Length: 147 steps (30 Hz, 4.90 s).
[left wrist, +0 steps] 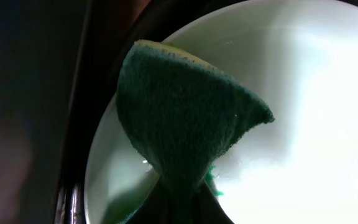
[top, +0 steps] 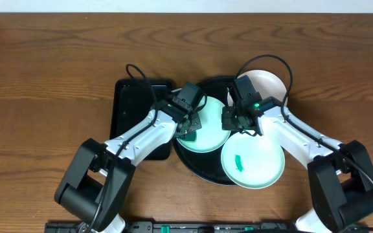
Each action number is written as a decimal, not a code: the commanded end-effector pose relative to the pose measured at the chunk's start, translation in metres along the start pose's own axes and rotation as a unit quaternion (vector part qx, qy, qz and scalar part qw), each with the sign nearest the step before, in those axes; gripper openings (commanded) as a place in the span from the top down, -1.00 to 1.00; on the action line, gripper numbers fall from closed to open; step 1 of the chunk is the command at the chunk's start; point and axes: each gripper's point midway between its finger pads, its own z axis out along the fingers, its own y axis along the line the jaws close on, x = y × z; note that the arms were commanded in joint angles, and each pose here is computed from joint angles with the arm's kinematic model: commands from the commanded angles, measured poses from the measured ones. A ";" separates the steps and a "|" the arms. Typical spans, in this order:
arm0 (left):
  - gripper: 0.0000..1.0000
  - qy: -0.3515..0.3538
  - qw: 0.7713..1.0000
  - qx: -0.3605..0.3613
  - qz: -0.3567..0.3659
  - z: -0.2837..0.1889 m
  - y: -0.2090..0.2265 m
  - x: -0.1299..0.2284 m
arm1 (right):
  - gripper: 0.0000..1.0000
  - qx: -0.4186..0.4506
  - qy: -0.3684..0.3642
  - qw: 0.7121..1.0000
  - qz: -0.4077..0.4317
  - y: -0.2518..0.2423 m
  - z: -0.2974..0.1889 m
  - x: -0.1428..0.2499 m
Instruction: Clean dirty plates on tray and stack at the side
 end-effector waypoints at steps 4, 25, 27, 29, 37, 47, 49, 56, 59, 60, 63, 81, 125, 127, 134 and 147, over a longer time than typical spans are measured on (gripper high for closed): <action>0.85 0.000 1.000 -0.023 0.016 0.008 0.008 0.000 | 0.97 -0.007 -0.006 1.000 0.005 0.004 -0.003 -0.002; 0.85 0.001 1.000 -0.025 0.016 0.009 0.010 0.002 | 0.97 -0.007 -0.006 1.000 0.005 0.004 -0.003 -0.002; 0.85 0.001 1.000 -0.025 0.016 0.009 0.010 0.002 | 0.97 -0.007 -0.006 1.000 0.005 0.004 -0.003 -0.002; 0.85 0.000 1.000 -0.024 0.017 0.009 0.010 0.001 | 0.97 -0.007 -0.006 1.000 0.005 0.004 -0.003 -0.002; 0.85 -0.001 1.000 -0.023 0.016 0.010 0.009 0.001 | 0.97 -0.007 -0.006 1.000 0.005 0.004 -0.003 -0.002; 0.85 -0.006 0.999 -0.028 0.030 0.010 0.011 -0.001 | 0.97 -0.007 -0.006 1.000 0.005 0.004 -0.003 -0.002; 0.85 -0.010 0.999 -0.032 0.030 0.010 0.013 -0.002 | 0.97 -0.007 -0.006 1.000 0.005 0.004 -0.003 -0.002; 0.84 -0.012 0.998 -0.035 0.051 0.010 0.013 -0.003 | 0.97 -0.007 -0.006 1.000 0.005 0.004 -0.003 -0.002; 0.84 -0.012 0.998 -0.035 0.051 0.010 0.013 -0.003 | 0.97 -0.007 -0.006 1.000 0.005 0.004 -0.003 -0.002; 0.84 -0.012 0.998 -0.035 0.051 0.010 0.013 -0.003 | 0.97 -0.007 -0.006 1.000 0.005 0.004 -0.003 -0.002; 0.84 -0.011 0.998 -0.036 0.051 0.011 0.014 -0.003 | 0.97 -0.007 -0.006 1.000 0.005 0.004 -0.003 -0.002; 0.84 0.012 0.997 -0.058 0.053 0.029 0.023 0.008 | 0.97 -0.007 -0.006 1.000 0.005 0.004 -0.003 -0.002; 0.85 0.071 0.988 0.123 0.064 -0.016 -0.048 0.019 | 0.97 -0.007 -0.006 1.000 0.005 0.004 -0.003 -0.002; 0.85 0.046 0.985 0.144 0.081 -0.035 -0.056 0.011 | 0.98 -0.007 -0.006 1.000 0.005 0.004 -0.003 -0.002; 0.85 -0.050 0.979 0.174 0.097 -0.097 -0.063 -0.018 | 0.97 -0.007 -0.006 1.000 0.005 0.003 -0.003 -0.002; 0.85 -0.040 0.986 0.132 0.094 -0.085 -0.041 -0.009 | 0.63 -0.033 -0.031 0.996 -0.080 0.012 -0.038 -0.009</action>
